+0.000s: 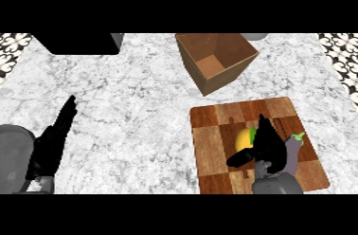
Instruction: Pick the lemon from the cutting board and place it in the cardboard box
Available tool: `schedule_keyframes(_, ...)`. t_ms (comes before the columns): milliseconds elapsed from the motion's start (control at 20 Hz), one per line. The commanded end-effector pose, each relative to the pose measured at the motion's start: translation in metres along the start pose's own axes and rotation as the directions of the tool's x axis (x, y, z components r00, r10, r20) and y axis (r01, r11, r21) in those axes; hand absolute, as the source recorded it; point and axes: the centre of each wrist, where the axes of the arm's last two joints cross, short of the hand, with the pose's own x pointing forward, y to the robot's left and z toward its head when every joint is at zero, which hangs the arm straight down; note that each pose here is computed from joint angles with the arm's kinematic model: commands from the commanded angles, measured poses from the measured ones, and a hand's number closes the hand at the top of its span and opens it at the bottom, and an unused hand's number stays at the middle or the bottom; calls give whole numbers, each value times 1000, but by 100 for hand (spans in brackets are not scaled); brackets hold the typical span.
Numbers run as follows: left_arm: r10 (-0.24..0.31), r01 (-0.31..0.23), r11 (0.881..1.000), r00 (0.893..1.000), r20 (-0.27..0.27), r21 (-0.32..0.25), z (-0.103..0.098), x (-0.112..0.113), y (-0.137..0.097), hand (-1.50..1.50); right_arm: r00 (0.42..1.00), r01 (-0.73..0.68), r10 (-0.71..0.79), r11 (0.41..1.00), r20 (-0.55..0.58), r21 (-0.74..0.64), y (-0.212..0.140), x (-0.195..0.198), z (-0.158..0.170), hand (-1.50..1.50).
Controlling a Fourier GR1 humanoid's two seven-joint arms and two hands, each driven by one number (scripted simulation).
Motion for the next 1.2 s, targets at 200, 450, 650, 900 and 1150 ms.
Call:
schedule_keyframes(200, -8, 8, 1000, 1000, 1, 4, 3, 7, -10, 0, 998, 63, -62, 997, -30, 38, 9, 2, -9, 150)
schedule_keyframes(450, -5, 5, 1000, 1000, 6, 4, 3, -11, 7, 0, 996, -90, 87, 982, -23, -168, 15, -4, -14, 150)
schedule_keyframes(650, 10, -10, 1000, 1000, -12, 7, 4, -7, -4, 0, 996, -88, 88, 966, -8, -242, 11, -5, 21, 150)
schedule_keyframes(900, 10, -10, 1000, 1000, -3, 0, -7, 1, -12, 0, 899, -288, 344, 931, 273, -224, -70, -62, -74, 150)
schedule_keyframes(1150, 6, -6, 1000, 1000, 10, -10, -5, 6, 5, 0, 840, -297, 394, 909, 373, -292, -121, -76, -118, 150)
